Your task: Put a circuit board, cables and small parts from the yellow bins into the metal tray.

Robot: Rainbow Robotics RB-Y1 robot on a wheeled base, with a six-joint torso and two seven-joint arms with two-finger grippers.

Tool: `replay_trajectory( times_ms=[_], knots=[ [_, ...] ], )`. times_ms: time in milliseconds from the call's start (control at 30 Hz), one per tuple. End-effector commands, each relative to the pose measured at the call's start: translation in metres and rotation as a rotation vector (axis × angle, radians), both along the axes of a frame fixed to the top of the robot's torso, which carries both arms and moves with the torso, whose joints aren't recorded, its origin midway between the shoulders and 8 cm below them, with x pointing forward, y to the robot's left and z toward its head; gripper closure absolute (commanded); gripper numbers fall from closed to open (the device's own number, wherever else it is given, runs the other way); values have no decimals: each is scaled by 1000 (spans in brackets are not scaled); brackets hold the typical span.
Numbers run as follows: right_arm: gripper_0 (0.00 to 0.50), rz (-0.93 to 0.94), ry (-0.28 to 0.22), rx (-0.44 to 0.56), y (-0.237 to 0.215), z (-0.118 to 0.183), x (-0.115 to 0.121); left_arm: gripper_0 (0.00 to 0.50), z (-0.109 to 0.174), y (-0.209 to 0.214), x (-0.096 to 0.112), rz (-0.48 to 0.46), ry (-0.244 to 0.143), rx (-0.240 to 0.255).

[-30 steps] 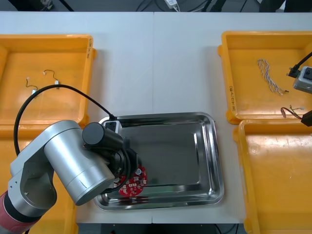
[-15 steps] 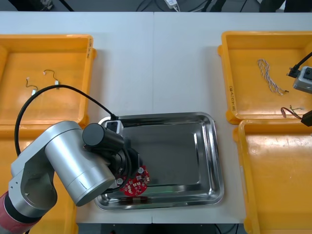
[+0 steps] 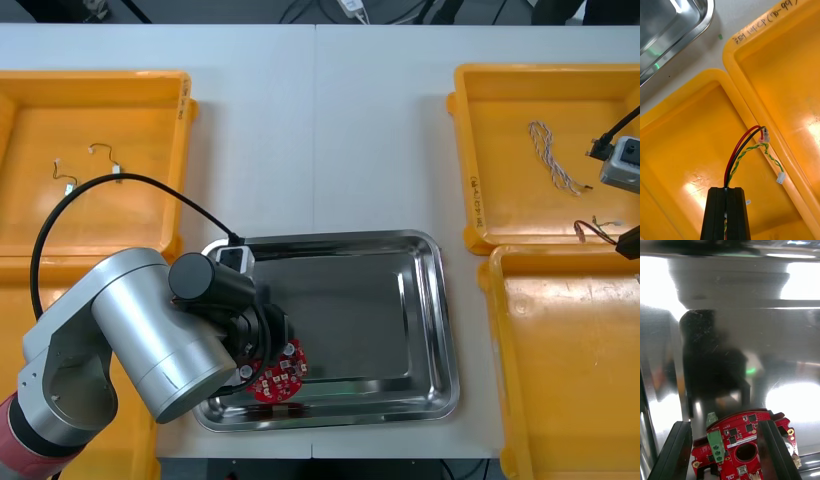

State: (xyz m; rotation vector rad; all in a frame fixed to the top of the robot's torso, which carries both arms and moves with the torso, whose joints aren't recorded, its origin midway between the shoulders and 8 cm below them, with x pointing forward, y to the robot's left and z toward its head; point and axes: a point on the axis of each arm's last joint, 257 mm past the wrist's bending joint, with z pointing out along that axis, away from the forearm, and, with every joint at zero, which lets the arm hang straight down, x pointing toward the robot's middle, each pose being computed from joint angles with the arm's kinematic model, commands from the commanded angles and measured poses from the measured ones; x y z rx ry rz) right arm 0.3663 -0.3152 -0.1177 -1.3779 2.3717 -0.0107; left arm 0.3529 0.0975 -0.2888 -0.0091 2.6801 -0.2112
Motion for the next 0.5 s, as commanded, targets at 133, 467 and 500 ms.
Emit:
replay_trajectory(
  times_ms=[133, 467, 500],
  knots=[
    [500, 117, -82, -4, 41, 16, 1, 0, 33, -4, 16, 8, -15, -50],
    [500, 304, -94, -40, 100, 8, -15, 0, 64, 10, 35, 6, -50, -46],
    [500, 327, -93, -33, 109, 6, -18, 0, 68, 12, 37, 5, -50, -45]
  ],
)
